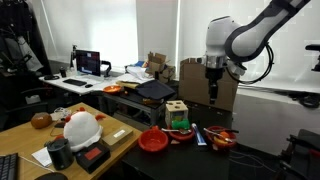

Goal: Pick the fork and put it in the bowl

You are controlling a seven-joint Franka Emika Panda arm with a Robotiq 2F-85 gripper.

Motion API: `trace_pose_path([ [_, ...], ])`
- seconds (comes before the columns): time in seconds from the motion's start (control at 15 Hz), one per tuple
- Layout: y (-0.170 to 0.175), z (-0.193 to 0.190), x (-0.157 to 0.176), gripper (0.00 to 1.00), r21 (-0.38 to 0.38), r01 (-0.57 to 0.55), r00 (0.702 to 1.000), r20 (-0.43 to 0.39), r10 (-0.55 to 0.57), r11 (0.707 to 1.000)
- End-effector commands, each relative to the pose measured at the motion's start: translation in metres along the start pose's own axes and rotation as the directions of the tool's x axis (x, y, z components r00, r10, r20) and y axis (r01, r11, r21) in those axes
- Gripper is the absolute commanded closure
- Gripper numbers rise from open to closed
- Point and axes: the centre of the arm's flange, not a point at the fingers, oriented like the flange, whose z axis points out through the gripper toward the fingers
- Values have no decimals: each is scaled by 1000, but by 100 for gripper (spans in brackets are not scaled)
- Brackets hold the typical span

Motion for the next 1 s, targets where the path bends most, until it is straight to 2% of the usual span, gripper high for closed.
trace_pose_path([
  [0.0, 14, -39, 15, 0, -67, -97, 995, 15, 99, 993],
  [0.47, 40, -112, 45, 0, -68, -272, 962, 2, 273, 960],
  [0.8, 56, -146, 48, 0, -79, -356, 934, 4, 358, 931],
  [0.93, 60, -156, 46, 0, -59, -388, 921, 11, 389, 920],
])
